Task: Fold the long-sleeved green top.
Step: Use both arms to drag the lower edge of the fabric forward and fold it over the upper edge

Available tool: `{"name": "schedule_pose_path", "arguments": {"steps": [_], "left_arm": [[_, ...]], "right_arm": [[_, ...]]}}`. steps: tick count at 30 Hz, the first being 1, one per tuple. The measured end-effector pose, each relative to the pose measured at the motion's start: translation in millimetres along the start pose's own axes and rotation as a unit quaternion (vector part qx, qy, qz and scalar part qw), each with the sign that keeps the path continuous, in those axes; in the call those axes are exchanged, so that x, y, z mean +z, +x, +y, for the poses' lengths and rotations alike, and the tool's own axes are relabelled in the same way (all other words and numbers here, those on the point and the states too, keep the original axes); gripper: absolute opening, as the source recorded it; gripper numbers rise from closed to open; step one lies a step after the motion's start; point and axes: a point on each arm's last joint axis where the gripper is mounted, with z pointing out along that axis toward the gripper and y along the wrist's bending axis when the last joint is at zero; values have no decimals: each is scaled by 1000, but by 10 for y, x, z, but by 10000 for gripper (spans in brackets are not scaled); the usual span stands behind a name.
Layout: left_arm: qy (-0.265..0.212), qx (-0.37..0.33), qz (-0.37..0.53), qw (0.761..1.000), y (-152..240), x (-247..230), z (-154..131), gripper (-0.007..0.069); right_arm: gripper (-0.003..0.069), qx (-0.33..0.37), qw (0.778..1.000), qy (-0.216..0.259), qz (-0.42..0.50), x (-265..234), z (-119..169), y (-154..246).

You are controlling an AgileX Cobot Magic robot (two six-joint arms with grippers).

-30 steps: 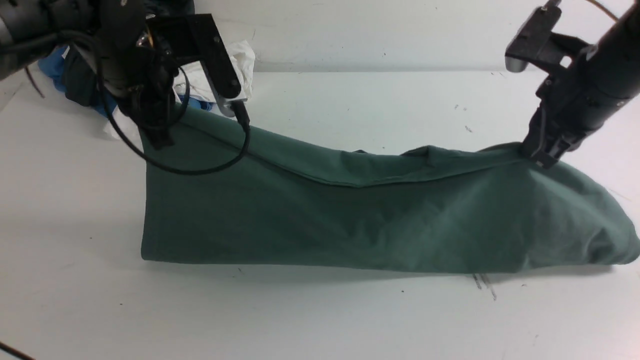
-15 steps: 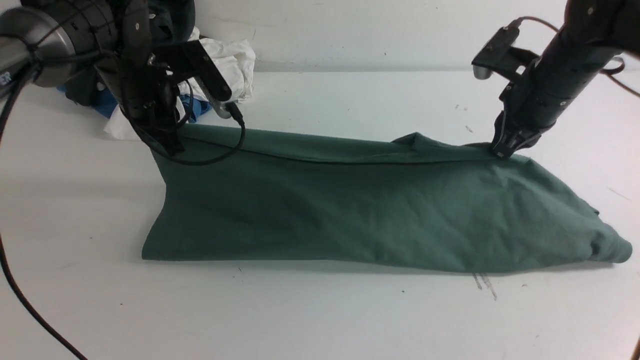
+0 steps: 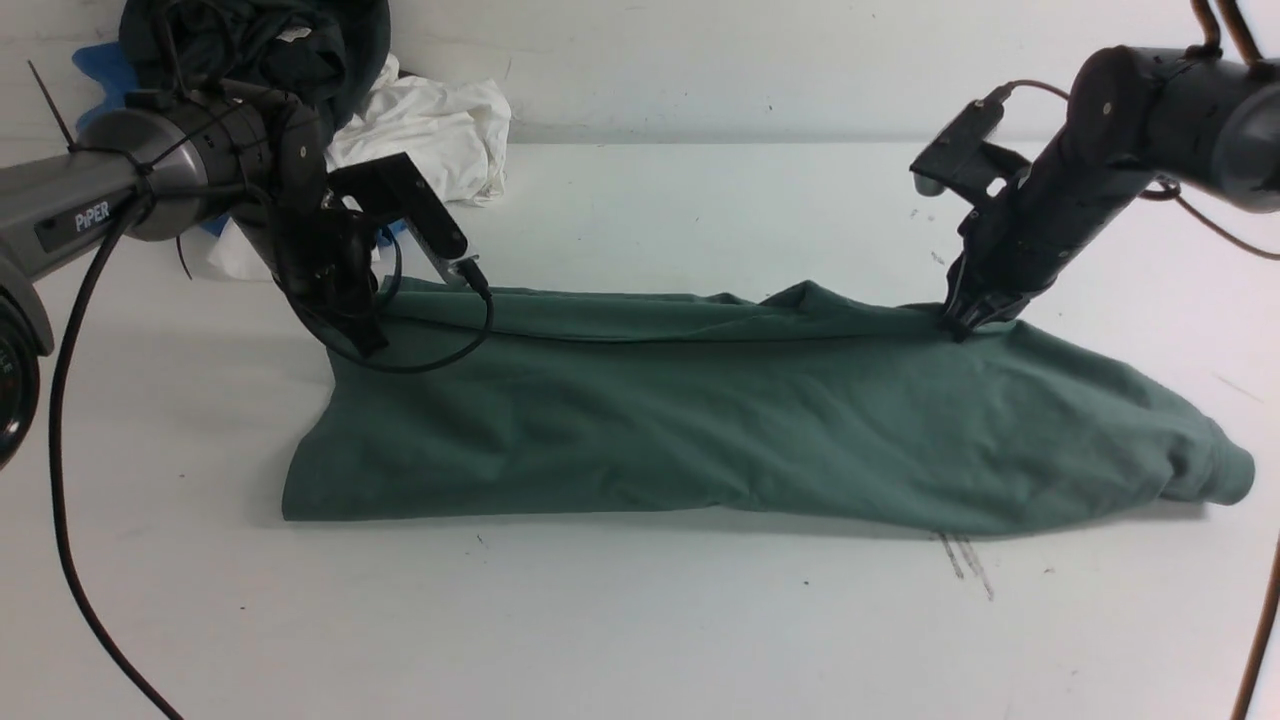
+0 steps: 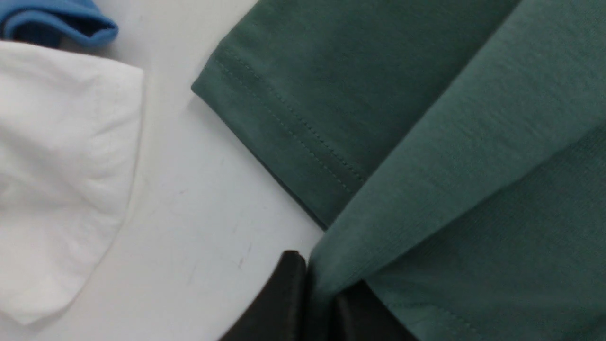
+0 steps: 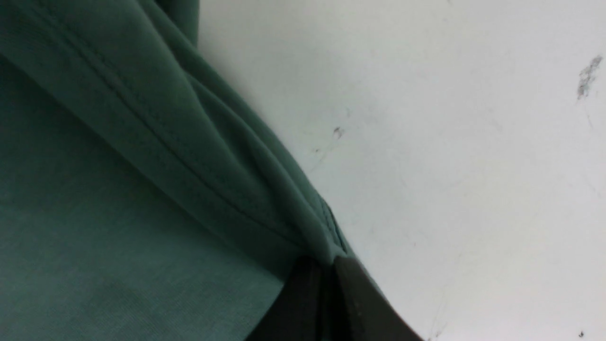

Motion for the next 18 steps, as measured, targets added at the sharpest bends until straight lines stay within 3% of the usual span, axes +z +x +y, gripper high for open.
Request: {"name": "schedule_pose_path", "arguments": {"steps": [3, 6, 14, 18], "left_arm": [[-6, -16, -7, 1000, -4, 6, 17, 37], [-12, -29, -12, 999, -15, 4, 29, 89], [-21, -57, -20, 998, -40, -24, 71, 338], [-14, -124, -7, 992, -79, -214, 139, 404]], "right_arm": [[26, 11, 1000, 2, -2, 48, -6, 1], [87, 25, 1000, 7, -2, 101, -18, 10], [330, 84, 996, 31, -19, 81, -89, 3], [363, 111, 993, 22, -36, -125, -72, -48]]}}
